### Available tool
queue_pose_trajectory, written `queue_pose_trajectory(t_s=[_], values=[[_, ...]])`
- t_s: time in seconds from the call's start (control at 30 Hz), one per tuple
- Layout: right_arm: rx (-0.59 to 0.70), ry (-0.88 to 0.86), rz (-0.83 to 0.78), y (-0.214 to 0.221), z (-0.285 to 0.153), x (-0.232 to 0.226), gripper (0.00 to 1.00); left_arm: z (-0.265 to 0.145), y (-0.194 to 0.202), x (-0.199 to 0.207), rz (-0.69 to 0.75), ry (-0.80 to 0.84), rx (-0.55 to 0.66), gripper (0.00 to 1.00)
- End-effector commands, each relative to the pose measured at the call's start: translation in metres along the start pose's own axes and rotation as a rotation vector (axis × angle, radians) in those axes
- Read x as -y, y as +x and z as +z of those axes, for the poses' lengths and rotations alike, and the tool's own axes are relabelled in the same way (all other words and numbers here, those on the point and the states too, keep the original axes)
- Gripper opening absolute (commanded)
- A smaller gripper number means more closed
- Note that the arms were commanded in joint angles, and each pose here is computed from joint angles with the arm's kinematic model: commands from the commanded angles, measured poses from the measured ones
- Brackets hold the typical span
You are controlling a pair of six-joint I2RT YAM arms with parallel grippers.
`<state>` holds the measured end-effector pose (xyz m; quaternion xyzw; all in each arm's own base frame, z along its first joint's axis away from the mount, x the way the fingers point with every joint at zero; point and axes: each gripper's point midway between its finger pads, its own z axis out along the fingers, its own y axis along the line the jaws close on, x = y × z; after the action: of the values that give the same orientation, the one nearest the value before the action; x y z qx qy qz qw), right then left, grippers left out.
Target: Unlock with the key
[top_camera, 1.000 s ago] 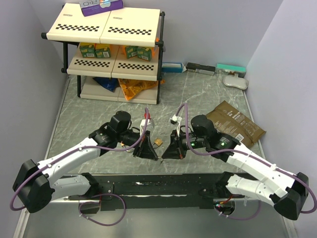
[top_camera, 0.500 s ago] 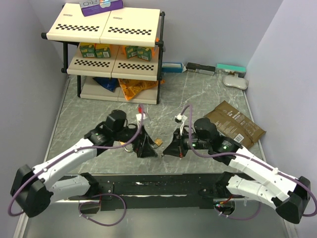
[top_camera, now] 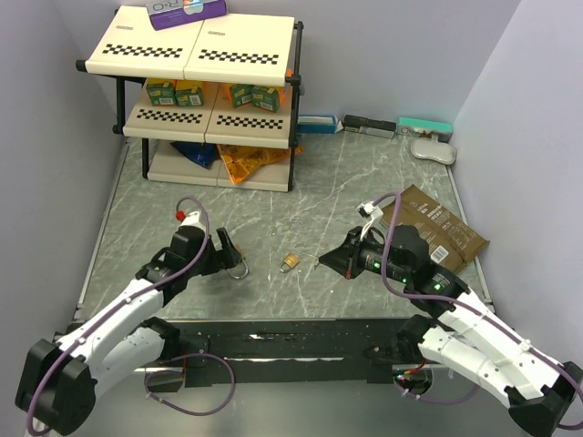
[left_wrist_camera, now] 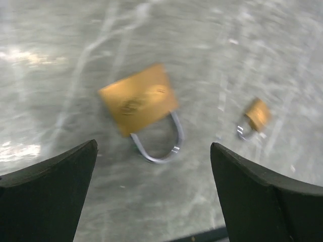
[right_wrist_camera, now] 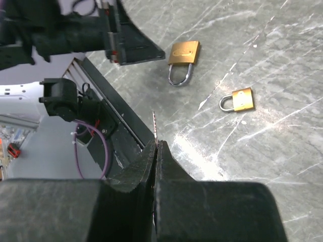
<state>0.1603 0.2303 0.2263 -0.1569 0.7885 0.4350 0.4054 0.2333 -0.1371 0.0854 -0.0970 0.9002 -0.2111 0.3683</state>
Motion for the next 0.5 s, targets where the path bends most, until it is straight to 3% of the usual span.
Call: queue_pose_trajectory(t_s=[0.0, 0.23, 0.47], values=[[0.050, -0.013, 0.019, -0.005, -0.009, -0.005, 0.00, 0.009, -0.028, -0.016, -0.109, -0.079, 0.130, 0.99], [0.054, -0.015, 0.002, 0.002, -0.019, -0.004, 0.00, 0.038, -0.016, -0.033, -0.109, -0.134, 0.071, 0.99], [0.038, 0.005, 0.002, 0.005, -0.017, 0.001, 0.00, 0.060, -0.017, -0.024, -0.099, -0.097, 0.047, 0.99]])
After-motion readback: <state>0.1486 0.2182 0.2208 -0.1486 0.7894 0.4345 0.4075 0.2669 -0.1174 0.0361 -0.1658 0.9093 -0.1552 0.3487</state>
